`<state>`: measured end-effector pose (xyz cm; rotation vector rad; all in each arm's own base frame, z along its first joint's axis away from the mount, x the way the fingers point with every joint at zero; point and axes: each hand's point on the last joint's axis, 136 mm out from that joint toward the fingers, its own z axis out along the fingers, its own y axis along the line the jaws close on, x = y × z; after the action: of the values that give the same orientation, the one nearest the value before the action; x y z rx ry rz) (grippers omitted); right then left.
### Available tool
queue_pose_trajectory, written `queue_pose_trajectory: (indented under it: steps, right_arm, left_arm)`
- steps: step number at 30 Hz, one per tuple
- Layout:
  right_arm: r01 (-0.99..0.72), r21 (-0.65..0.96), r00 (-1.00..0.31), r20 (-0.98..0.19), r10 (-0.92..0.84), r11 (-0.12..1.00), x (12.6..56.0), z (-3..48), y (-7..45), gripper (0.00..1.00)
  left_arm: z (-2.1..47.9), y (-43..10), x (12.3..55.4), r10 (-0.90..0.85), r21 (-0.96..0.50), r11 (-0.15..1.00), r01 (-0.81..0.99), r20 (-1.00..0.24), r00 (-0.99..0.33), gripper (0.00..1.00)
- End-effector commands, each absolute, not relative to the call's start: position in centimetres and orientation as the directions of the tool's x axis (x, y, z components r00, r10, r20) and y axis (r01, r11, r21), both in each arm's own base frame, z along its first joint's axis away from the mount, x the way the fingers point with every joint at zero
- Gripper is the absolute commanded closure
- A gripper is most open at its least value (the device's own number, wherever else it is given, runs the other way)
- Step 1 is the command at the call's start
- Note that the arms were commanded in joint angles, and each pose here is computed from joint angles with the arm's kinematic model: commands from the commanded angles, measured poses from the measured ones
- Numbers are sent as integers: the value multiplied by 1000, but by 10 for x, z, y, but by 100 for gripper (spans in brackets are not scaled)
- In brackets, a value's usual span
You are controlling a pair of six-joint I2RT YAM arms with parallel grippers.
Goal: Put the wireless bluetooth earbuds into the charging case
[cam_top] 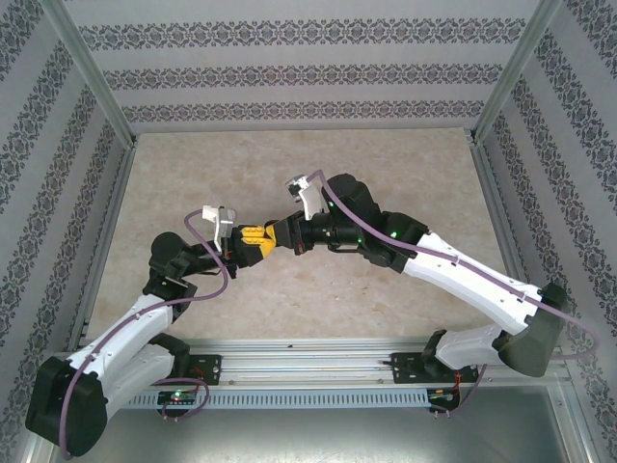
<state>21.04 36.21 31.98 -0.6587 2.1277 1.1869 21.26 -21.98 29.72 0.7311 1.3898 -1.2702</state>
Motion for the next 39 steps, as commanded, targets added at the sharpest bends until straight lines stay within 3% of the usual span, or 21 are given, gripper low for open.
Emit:
queue_pose_trajectory:
  steps: [1, 13, 23, 30, 39]
  right_arm:
    - [-643, 568, -724, -669, -167, 514, 213, 305, 358, 88]
    - [-650, 544, -702, -697, -146, 530, 219, 324, 356, 58]
    - [-653, 552, -690, -715, -108, 519, 218, 347, 353, 53]
    - [-611, 539, -706, -702, -92, 579, 227, 347, 333, 52]
    - [-338, 593, -832, -551, 62, 730, 279, 304, 269, 49]
  left_arm:
    - [323, -215, 203, -243, -175, 243, 954, -963, -115, 100]
    - [323, -215, 203, -238, -178, 248, 952, -964, -118, 100]
    - [313, -214, 211, -224, -194, 279, 940, -966, -132, 100]
    - [309, -216, 221, -208, -191, 307, 932, -969, -130, 100]
    - [299, -218, 234, -192, -218, 331, 918, -968, -160, 100]
